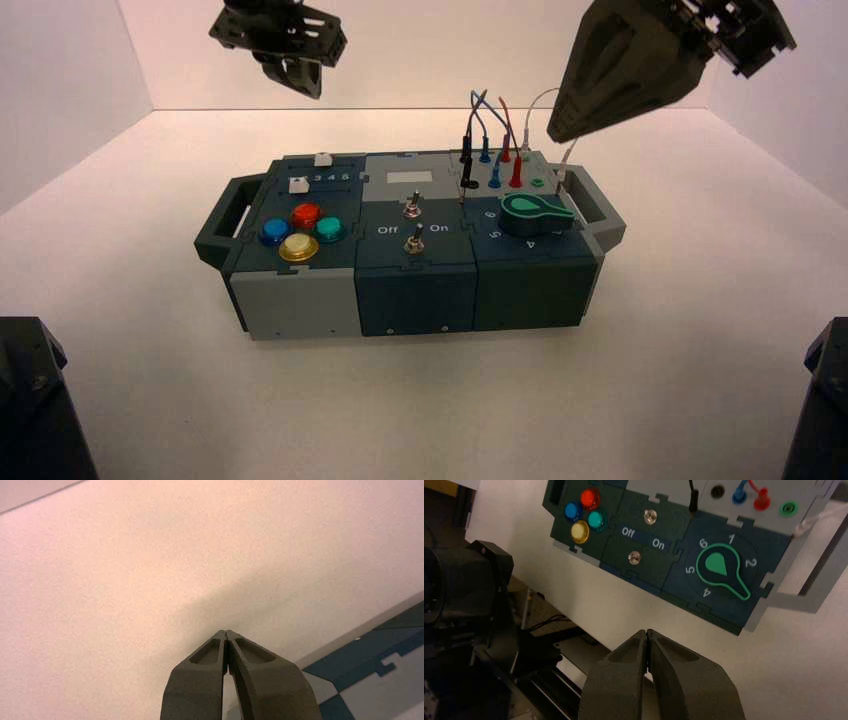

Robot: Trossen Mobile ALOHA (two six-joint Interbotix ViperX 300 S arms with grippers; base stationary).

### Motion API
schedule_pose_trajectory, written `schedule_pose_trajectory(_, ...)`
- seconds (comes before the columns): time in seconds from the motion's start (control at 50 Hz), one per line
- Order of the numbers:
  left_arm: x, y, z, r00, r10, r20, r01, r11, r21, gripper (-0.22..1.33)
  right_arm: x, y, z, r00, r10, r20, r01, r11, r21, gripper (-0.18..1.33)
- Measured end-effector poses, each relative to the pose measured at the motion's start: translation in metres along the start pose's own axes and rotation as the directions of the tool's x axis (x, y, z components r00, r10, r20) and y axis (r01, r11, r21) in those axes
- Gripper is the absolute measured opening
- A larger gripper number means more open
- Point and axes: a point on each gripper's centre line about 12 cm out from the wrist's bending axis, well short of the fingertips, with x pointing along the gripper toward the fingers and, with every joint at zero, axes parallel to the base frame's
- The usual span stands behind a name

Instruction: Rotate the box counterclockwise.

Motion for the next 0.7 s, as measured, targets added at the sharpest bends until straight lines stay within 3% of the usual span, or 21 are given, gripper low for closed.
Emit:
schedule_pose_trajectory(0.14, 0.009, 0.0, -0.001, 1.0, -0.001, -0.014, 0.001, 1.0, 0.0, -0.16, 0.01, -0.004, -0.011, 0.999, 0.004, -0.042, -0.003, 0.9994, 0.035, -0.14)
schedule_pose_trajectory(0.4, 0.021, 0.0, 0.003, 1.0, -0.002, -0.021, 0.002, 1.0, 0.001, -0.16, 0.022, -0.007, -0.019, 0.996, 0.007, -0.094, -0.001, 0.9981, 0.061, -0.14)
schedule_pose_trajectory(0.7, 0.033, 0.0, 0.003, 0.999, -0.003, -0.035, 0.003, 1.0, 0.001, -0.16, 0.052, -0.006, -0.026, 0.975, -0.027, -0.22, 0.038, 0.9981, 0.048, -0.14)
